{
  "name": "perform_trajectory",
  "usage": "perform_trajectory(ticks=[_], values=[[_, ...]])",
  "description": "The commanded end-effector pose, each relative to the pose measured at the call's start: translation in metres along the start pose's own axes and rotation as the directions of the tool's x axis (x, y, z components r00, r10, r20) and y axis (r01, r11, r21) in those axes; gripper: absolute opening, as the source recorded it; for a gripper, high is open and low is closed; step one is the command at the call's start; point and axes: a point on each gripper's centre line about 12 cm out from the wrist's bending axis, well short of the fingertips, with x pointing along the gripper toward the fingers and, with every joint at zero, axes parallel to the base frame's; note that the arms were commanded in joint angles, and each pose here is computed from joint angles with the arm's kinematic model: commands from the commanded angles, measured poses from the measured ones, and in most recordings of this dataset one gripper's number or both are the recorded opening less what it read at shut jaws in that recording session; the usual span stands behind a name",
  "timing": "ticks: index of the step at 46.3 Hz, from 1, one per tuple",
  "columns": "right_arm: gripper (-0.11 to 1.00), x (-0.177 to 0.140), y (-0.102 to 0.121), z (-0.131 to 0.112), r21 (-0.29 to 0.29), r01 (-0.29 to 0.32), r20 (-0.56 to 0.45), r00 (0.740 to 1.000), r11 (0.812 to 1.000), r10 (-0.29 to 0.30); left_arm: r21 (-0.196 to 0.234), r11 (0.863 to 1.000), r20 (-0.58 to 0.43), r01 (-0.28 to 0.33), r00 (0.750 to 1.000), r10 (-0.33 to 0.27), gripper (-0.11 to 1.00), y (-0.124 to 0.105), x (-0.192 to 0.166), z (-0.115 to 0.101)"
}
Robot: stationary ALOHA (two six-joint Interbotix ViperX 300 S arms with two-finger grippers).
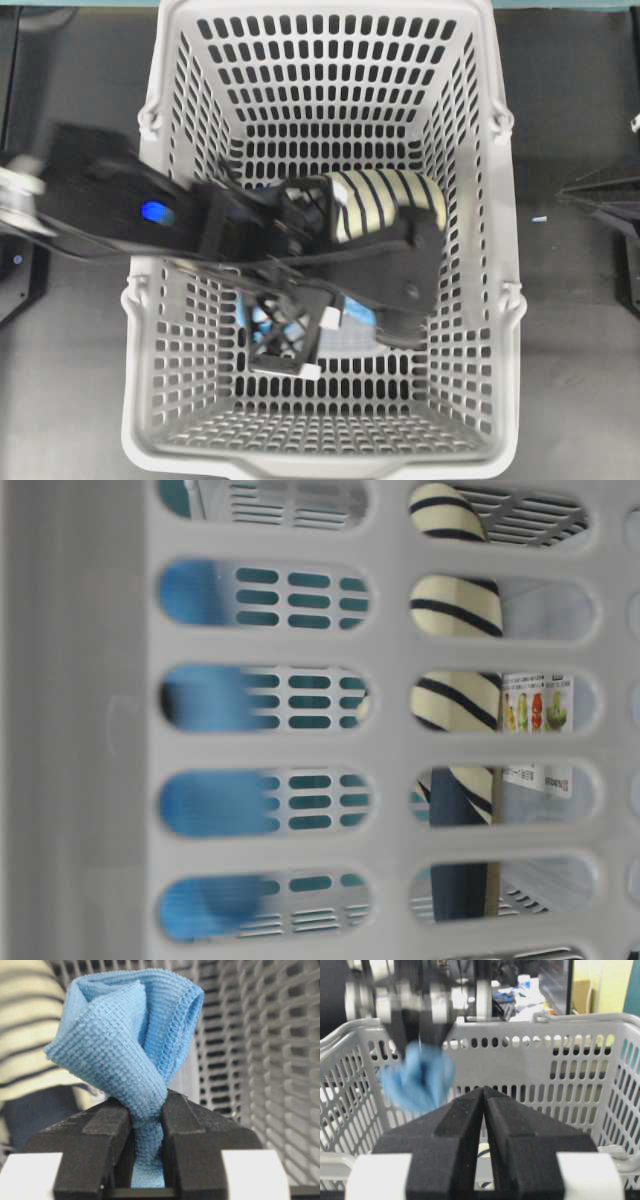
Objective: Pick up the blue cloth from the shopping basket with the left arm.
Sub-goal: 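Lift the gripped blue cloth upward out of the basket with the left gripper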
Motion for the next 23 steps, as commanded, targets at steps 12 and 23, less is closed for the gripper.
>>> perform_trajectory(ticks=[12,23], values=[[0.01,0.001,0.0,0.003,0.003,-0.001,0.012,1.0,1.0,0.001,0.016,1.0,0.183,-0.007,0.983,0.004,0.11,0.002,-0.069,0.005],[0.01,0.001,0.0,0.004,0.003,-0.001,0.014,1.0,1.0,0.001,0.018,1.0,0.233,-0.008,0.973,0.004,0.11,0.002,-0.07,0.001]])
